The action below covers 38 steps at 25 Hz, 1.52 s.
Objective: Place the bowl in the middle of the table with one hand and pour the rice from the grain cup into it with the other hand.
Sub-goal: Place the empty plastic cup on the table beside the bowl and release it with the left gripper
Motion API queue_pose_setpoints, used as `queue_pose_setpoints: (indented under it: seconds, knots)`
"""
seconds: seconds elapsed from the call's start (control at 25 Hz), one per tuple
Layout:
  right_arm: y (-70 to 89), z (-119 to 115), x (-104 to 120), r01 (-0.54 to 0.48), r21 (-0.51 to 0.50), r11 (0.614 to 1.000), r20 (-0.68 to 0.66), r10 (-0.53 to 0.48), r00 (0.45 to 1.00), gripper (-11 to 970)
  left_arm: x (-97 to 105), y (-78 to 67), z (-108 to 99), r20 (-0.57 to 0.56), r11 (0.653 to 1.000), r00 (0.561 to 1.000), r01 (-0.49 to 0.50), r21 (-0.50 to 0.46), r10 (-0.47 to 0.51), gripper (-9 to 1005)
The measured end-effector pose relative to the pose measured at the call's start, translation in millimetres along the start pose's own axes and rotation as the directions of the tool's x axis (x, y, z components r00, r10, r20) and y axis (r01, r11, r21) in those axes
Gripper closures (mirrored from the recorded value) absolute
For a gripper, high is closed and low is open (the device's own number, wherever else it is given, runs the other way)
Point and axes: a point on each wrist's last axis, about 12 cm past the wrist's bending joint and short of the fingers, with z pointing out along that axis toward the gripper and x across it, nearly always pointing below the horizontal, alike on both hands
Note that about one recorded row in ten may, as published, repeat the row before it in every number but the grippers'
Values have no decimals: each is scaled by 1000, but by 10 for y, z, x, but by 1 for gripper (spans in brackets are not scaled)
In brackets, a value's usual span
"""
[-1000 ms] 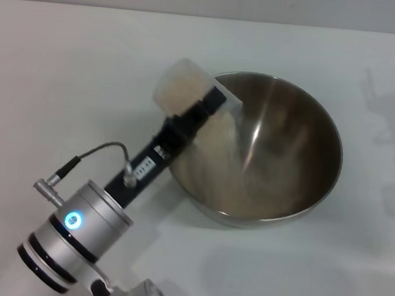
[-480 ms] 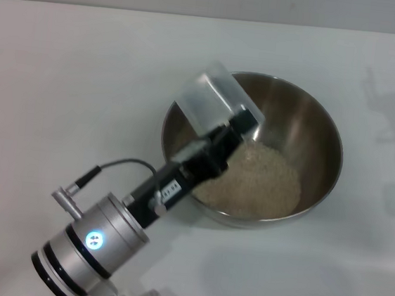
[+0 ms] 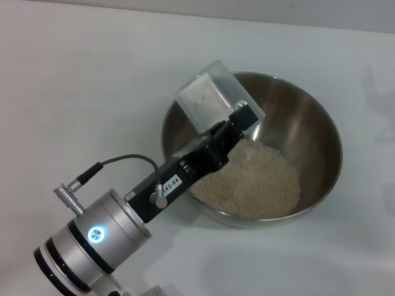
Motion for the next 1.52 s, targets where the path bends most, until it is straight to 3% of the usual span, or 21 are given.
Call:
queue_pose_setpoints:
  seconds: [0.16, 0.28, 0.36, 0.48, 0.56, 0.6, 0.68, 0.76, 0.88, 1.0, 1.08, 1.52]
  knots:
    - [2, 1, 0, 0, -1, 1000, 0, 0, 1000, 361, 9, 2, 15, -27, 989, 989, 147, 14, -146, 962]
    - [0, 3, 0, 0, 1, 1000, 0, 0, 1000, 362, 147, 38, 87, -164, 898, 884, 438, -36, -438, 962]
    - [0, 4, 0, -2, 1, 1000, 0, 2, 1000, 362, 272, 24, 107, -253, 768, 729, 631, -111, -636, 962]
    - [1, 5, 2, -19, 1, 1000, -1, 19, 1000, 362, 474, -91, 102, -344, 498, 402, 826, -263, -848, 961]
    - [-1, 5, 2, -34, 2, 999, -2, 34, 999, 362, 577, -216, 67, -374, 328, 191, 878, -348, -908, 961]
    - [0, 6, 2, -37, 1, 999, -1, 37, 999, 362, 631, -302, 37, -379, 227, 67, 890, -396, -923, 961]
    - [3, 10, 0, -38, -1, 999, 0, 38, 999, 362, 716, -451, -33, -379, 88, -109, 880, -466, -919, 961]
    - [5, 12, -1, -39, -2, 999, 1, 39, 999, 362, 773, -560, -99, -362, -18, -238, 855, -518, -901, 961]
    - [6, 13, 1, -39, -3, 999, -1, 39, 999, 362, 830, -714, -213, -345, -139, -391, 809, -572, -854, 960]
    - [5, 11, 3, -39, -3, 999, -2, 39, 999, 362, 835, -738, -226, -345, -154, -410, 803, -576, -844, 960]
    - [4, 8, 5, -39, -3, 999, -4, 39, 999, 361, 847, -839, -262, -366, -194, -467, 790, -581, -805, 960]
    - [-1, -16, 13, -36, -1, 999, -9, 36, 999, 362, 840, -918, -286, -378, -246, -538, 764, -597, -753, 959]
